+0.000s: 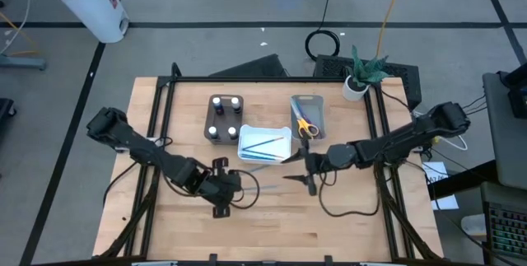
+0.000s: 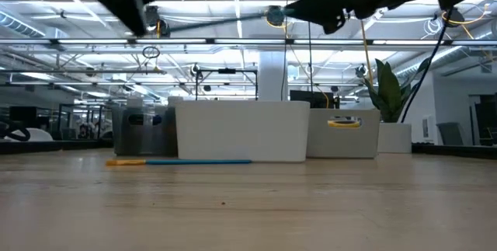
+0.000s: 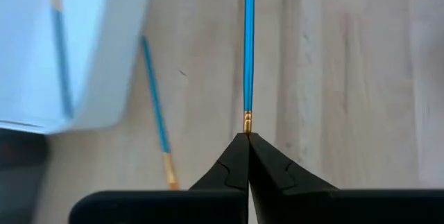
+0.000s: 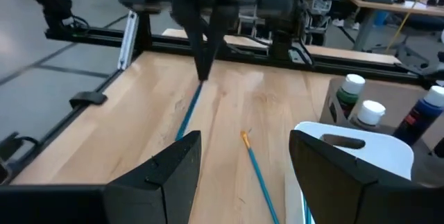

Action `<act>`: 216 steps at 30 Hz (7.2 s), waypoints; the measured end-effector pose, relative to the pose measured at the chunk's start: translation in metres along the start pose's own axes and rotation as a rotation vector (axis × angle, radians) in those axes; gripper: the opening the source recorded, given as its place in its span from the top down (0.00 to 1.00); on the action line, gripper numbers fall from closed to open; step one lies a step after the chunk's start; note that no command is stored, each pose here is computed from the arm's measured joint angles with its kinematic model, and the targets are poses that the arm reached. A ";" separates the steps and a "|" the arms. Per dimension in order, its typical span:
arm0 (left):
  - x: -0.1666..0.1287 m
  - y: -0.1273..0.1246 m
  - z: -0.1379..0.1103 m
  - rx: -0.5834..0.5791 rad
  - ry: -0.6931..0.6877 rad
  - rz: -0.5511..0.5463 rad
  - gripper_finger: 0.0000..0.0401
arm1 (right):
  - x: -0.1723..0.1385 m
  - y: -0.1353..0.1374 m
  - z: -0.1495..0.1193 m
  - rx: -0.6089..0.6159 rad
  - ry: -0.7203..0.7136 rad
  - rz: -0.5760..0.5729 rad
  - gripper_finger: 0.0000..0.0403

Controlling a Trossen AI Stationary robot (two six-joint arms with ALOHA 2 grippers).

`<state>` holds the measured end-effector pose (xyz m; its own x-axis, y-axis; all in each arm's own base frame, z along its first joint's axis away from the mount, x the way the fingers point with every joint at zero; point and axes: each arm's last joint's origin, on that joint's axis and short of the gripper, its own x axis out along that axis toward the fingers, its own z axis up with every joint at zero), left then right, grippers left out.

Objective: Pick & Place Paint Supplies
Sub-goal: Put the blue paint brush into the white bin

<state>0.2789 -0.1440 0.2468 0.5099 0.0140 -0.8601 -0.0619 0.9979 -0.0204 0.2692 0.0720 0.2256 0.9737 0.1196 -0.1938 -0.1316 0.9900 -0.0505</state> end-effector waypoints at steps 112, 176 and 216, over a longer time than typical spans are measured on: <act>0.038 0.055 -0.092 -0.316 -0.427 -0.032 0.49 | 0.020 -0.054 -0.003 0.137 0.239 -0.288 0.41; 0.018 0.005 -0.037 0.058 -0.253 0.176 1.00 | 0.022 -0.024 0.005 0.176 0.170 -0.009 0.39; -0.014 0.002 0.006 0.175 -0.391 0.264 1.00 | 0.022 0.000 0.016 0.034 0.063 0.100 0.72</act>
<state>0.2770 -0.1419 0.2619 0.7814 0.2566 -0.5689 -0.1042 0.9524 0.2865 0.2932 0.0753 0.2371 0.9423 0.2143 -0.2573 -0.2204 0.9754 0.0055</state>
